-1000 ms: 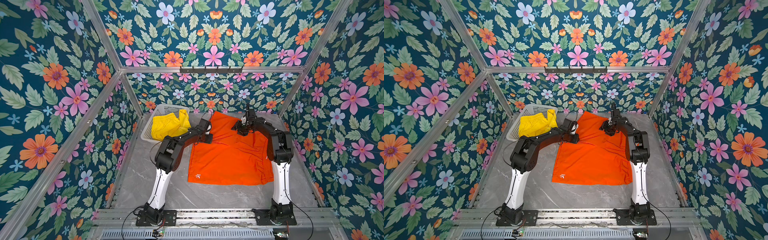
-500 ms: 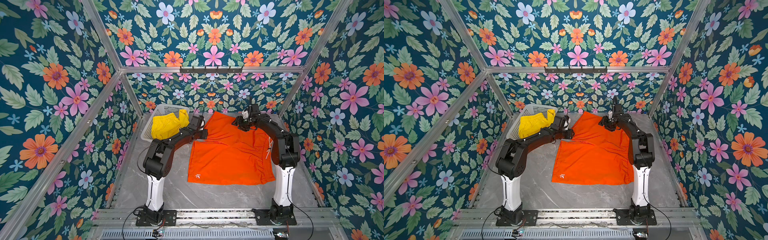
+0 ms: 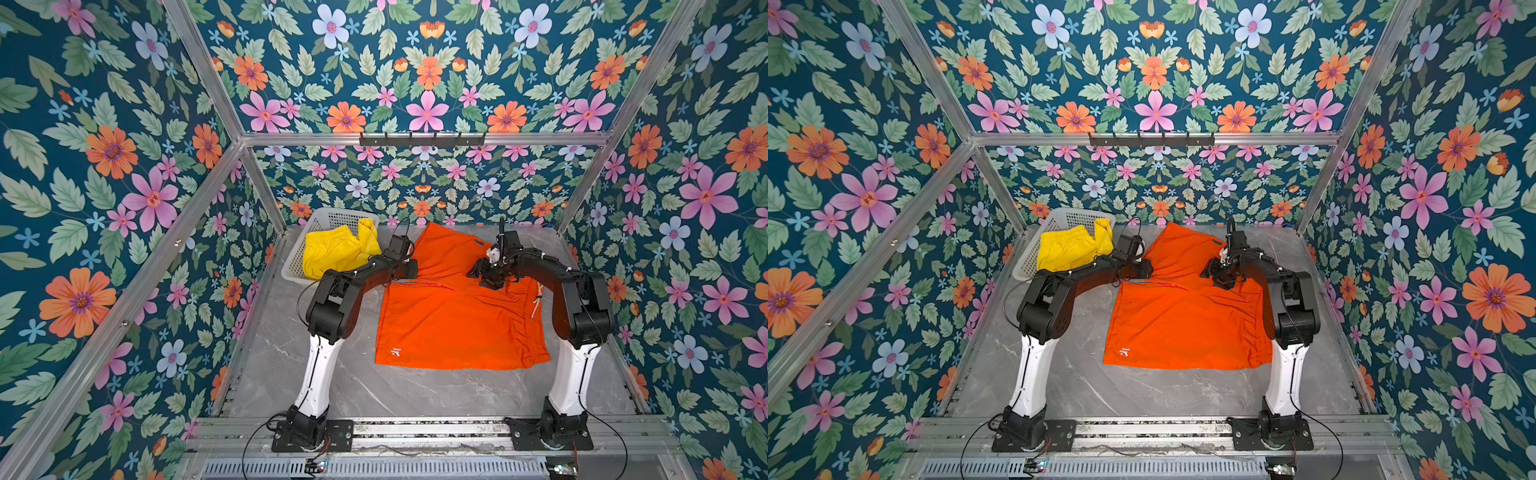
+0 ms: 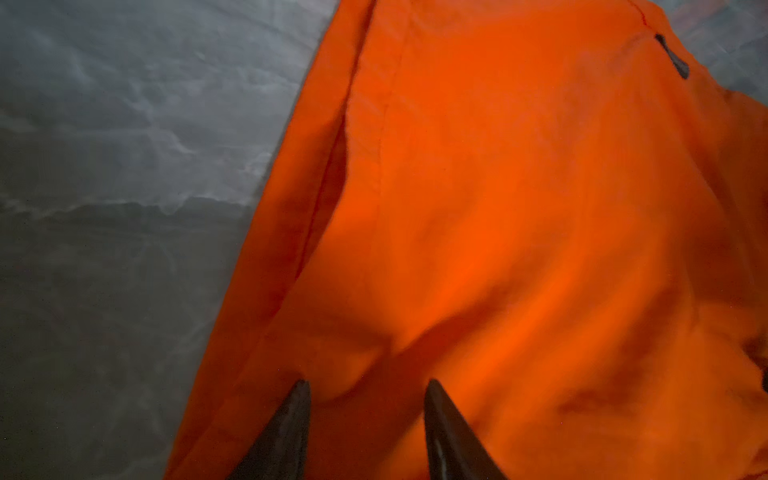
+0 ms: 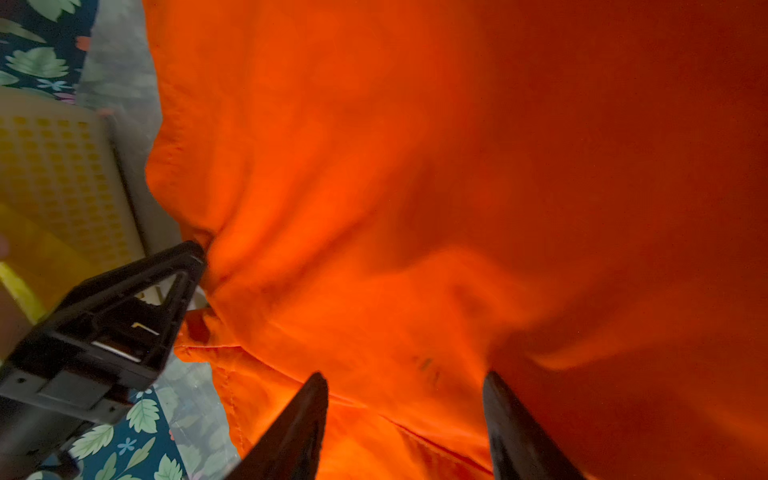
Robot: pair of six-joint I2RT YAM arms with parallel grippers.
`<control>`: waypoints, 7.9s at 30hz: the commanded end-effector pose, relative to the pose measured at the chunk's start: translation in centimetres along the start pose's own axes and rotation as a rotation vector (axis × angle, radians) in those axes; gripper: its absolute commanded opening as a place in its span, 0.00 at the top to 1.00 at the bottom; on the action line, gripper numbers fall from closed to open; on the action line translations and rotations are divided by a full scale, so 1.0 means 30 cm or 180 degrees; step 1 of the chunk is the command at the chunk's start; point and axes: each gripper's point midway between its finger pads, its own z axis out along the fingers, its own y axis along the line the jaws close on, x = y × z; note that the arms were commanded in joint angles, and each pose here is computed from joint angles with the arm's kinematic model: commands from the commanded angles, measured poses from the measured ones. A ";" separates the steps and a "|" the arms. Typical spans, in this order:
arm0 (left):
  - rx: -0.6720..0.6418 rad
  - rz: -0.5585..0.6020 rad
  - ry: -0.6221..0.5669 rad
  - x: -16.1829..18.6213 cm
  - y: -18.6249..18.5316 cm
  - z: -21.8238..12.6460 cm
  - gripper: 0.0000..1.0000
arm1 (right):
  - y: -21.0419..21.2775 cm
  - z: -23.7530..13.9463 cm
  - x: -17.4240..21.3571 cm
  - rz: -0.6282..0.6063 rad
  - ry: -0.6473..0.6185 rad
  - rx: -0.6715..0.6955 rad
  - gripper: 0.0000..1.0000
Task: Fold and stack the shorts
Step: 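Open both grippers and draw both arms back toward the robot, then grasp the orange shorts' leg hem corner with left gripper while right gripper grasps waistband end, then lift the near edge with both grippers and fold it toward the far edge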
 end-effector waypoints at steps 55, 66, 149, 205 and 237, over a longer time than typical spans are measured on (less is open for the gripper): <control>0.0011 -0.0909 0.0061 0.409 0.094 -0.695 0.48 | -0.578 -0.402 0.623 0.2139 -0.0194 0.0748 0.85; 0.0126 -0.1397 0.0500 0.566 0.078 -0.840 0.48 | -0.512 -0.410 0.649 0.1854 -0.0143 0.0826 0.87; -0.1002 -0.3167 0.0610 0.843 0.311 -0.771 0.98 | -0.484 -0.462 0.743 0.1645 -0.0138 0.0848 0.87; -0.0006 -0.0829 -0.0921 -0.160 -0.124 -0.954 1.00 | -0.297 -0.926 0.243 0.0712 -0.0426 0.1322 0.95; 0.0118 -0.0595 -0.1159 -0.299 -0.187 -0.870 1.00 | -0.275 -0.890 0.089 0.0749 -0.0514 0.1129 0.95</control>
